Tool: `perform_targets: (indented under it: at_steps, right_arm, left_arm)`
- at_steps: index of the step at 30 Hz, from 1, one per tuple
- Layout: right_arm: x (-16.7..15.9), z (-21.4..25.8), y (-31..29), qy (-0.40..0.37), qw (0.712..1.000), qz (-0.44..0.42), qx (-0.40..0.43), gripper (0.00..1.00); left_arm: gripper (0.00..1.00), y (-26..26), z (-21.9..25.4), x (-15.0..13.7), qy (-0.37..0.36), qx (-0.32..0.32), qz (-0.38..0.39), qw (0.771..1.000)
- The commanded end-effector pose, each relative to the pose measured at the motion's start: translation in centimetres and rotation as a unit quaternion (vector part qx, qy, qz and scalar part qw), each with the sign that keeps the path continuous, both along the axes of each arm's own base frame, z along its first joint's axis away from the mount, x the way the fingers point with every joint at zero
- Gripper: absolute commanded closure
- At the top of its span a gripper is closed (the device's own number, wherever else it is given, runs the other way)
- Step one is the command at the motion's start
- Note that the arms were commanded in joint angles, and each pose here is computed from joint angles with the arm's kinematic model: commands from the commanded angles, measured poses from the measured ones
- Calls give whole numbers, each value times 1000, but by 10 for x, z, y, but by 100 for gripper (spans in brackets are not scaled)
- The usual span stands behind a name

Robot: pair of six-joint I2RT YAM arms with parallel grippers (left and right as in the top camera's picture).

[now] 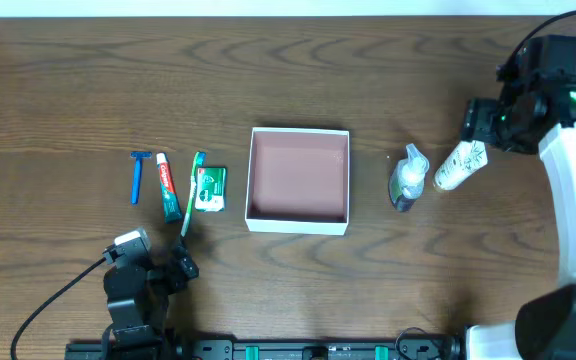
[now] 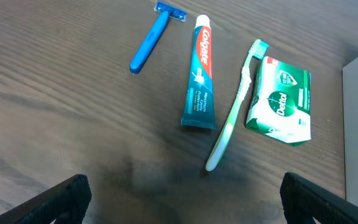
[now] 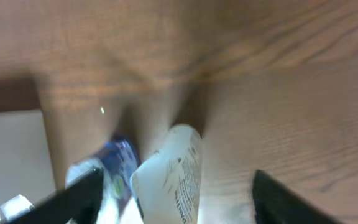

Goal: Pack container
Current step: 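Reach the right gripper to the white Pantene tube and grasp it, then carry the Pantene tube into the box and release it upright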

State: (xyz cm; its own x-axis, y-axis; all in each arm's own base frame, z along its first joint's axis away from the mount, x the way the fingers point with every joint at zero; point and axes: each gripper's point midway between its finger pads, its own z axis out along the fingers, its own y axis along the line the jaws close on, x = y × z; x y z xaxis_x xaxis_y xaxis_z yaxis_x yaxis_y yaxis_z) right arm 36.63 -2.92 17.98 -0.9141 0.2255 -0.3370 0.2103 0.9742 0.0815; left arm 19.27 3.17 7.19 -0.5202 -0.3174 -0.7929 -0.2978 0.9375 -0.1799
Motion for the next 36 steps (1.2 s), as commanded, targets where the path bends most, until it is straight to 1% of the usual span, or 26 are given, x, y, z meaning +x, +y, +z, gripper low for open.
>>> perform_targets:
  at_steps: [1,5,7,10,11,12,14,17,20,24,27,30,33,36]
  right_arm:
    - [-2,-6,2,17,1000,15,7,43]
    - [-9,-10,2,36,999,14,9,57]
    - [-14,-11,2,46,999,14,9,58]
    - [-20,-13,2,59,998,13,7,84]
    - [-21,-13,2,60,998,12,8,97]
    - [-21,-13,2,60,998,8,9,99]
    - [-19,-10,2,51,999,7,8,99]
    - [-10,6,1,12,1000,3,5,99]
    - [-3,45,3,-51,999,4,1,99]
    - [-1,109,25,-147,988,36,-1,99]
    - [-6,156,55,-220,972,84,-2,99]
    - [-13,192,94,-285,948,138,8,99]
    - [-20,208,138,-318,927,195,28,99]
    - [-23,203,184,-314,917,238,55,99]
  left_arm:
    - [2,1,-4,-1,3,1,2,1000]
    - [2,1,-4,-1,3,1,2,1000]
    - [2,1,-4,-1,3,1,2,1000]
    - [2,1,-4,-1,3,1,2,1000]
    - [2,1,-4,-1,3,1,2,1000]
    - [2,1,-4,-1,3,1,2,1000]
    - [2,1,-4,-1,3,1,3,1000]
    - [2,1,-4,-1,3,1,2,1000]
    - [2,1,-4,-1,3,1,2,1000]
    - [2,1,-4,-1,3,1,2,1000]
    - [2,1,-4,-1,3,1,2,1000]
    - [2,1,-4,-1,3,1,2,1000]
    - [2,1,-4,-1,3,1,2,1000]
    - [2,1,-4,-1,3,1,2,1000]
